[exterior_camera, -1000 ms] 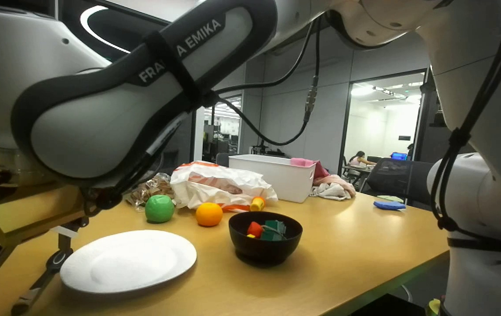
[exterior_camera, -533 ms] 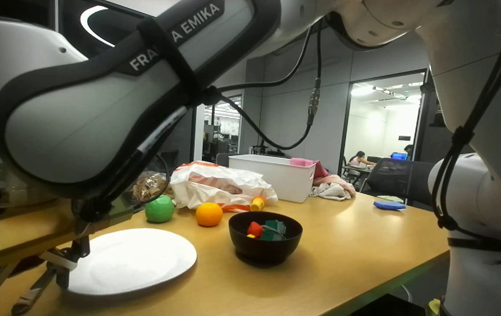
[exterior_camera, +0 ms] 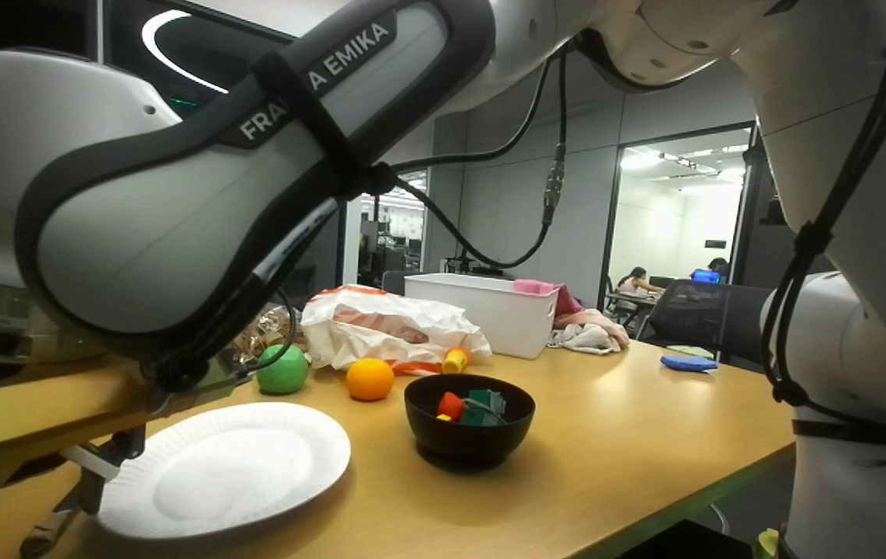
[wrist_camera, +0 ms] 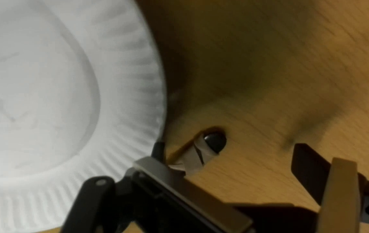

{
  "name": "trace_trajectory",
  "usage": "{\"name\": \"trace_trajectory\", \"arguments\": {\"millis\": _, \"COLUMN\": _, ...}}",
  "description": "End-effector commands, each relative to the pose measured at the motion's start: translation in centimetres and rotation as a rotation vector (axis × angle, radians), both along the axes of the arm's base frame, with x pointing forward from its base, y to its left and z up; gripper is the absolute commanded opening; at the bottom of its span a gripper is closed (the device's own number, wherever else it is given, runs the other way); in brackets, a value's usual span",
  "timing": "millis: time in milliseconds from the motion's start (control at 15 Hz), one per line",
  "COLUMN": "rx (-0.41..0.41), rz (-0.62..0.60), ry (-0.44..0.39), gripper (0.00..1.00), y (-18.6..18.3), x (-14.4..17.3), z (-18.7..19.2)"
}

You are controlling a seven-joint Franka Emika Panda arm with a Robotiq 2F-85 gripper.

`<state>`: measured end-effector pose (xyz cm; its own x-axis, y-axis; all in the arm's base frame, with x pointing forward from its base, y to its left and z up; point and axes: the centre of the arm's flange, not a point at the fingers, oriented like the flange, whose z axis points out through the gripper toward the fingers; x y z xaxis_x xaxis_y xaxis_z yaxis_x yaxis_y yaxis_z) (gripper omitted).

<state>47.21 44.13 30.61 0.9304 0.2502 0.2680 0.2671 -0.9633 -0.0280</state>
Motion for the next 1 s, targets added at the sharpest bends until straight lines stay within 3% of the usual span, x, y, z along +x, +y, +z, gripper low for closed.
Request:
{"name": "trace_trajectory", "arguments": {"millis": 0, "rx": 0.041, "rz": 0.036, "ry": -0.030, "gripper": 1.00, "y": -0.2, "x": -0.1, "z": 1.6}}
{"name": "trace_trajectory", "arguments": {"millis": 933, "rx": 0.079, "rz": 0.094, "ry": -0.042, "gripper": 1.00, "y": 0.1, "x": 0.0, "z": 1.1}}
